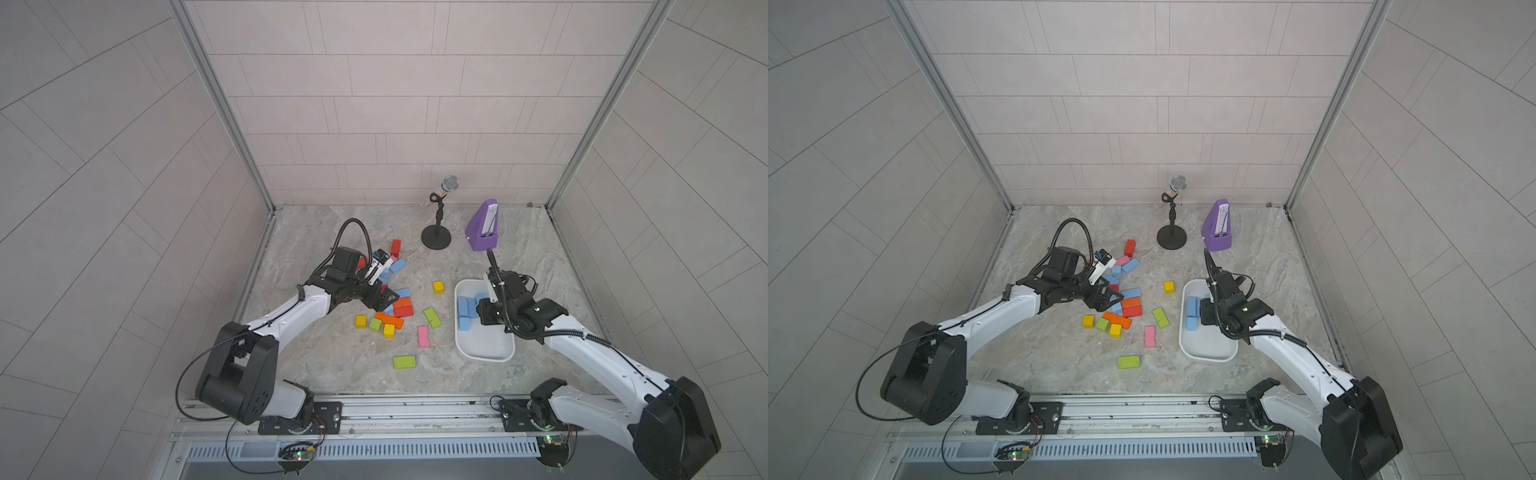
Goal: Pick out the blue building blocks
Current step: Place the building block in the storage box.
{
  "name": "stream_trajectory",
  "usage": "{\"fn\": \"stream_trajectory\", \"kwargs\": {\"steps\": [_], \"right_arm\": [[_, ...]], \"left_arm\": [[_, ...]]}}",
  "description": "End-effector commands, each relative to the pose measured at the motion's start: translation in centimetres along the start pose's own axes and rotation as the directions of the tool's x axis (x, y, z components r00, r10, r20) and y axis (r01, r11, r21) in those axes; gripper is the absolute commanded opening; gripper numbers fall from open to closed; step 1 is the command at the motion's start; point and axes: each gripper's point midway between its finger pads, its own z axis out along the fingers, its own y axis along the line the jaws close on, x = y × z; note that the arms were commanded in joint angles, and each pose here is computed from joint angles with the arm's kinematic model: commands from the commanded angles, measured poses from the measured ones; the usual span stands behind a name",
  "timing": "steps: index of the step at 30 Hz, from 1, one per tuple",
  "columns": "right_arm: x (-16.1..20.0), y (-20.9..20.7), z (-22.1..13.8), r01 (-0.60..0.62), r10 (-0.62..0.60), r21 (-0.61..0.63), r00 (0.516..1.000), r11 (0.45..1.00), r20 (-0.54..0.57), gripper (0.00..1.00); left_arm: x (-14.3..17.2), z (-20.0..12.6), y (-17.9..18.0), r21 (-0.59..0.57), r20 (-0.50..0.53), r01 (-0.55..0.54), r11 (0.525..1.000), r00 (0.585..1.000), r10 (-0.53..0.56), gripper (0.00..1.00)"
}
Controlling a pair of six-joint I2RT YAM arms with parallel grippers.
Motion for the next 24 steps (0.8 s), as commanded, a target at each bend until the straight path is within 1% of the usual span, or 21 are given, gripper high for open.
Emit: {"fn": "stream_trajectory", "kwargs": {"steps": [1, 8, 18, 20, 22, 24], "right_arm": [[0.3, -0.2, 0.8, -0.067, 0.067, -0.019, 0.998, 0.998, 0.012, 0.21], [1.5, 0.3, 2.3, -0.076, 0.074, -0.046, 0.996, 0.996, -0.053, 0.22], [2.5, 1.0, 4.1, -0.079, 0.069, -0.081, 0.991, 0.994, -0.114, 0.27], [2.5, 1.2, 4.2, -0.081, 0.07, -0.087, 0.99, 0.993, -0.119, 0.31], [2.5, 1.2, 4.3, -0.085, 0.074, -0.089, 0.99, 0.992, -0.12, 0.39], [2.5, 1.3, 4.3, -0.086, 0.075, -0.093, 0.99, 0.992, -0.12, 0.42]], "left_arm": [[-0.3, 0.1, 0.0, -0.007, -0.015, -0.019, 1.0, 1.0, 0.019, 0.87], [-0.3, 0.0, 0.1, -0.016, -0.018, -0.022, 1.0, 1.0, 0.022, 0.87], [-0.2, 0.0, 0.1, -0.021, -0.021, -0.022, 1.0, 1.0, 0.022, 0.87], [-0.3, 0.0, 0.1, -0.023, -0.02, -0.025, 0.999, 0.999, 0.025, 0.87], [-0.2, 0.0, 0.2, -0.024, -0.023, -0.025, 0.999, 0.999, 0.025, 0.87], [-0.2, 0.0, 0.2, -0.024, -0.024, -0.025, 0.999, 0.999, 0.025, 0.87]]}}
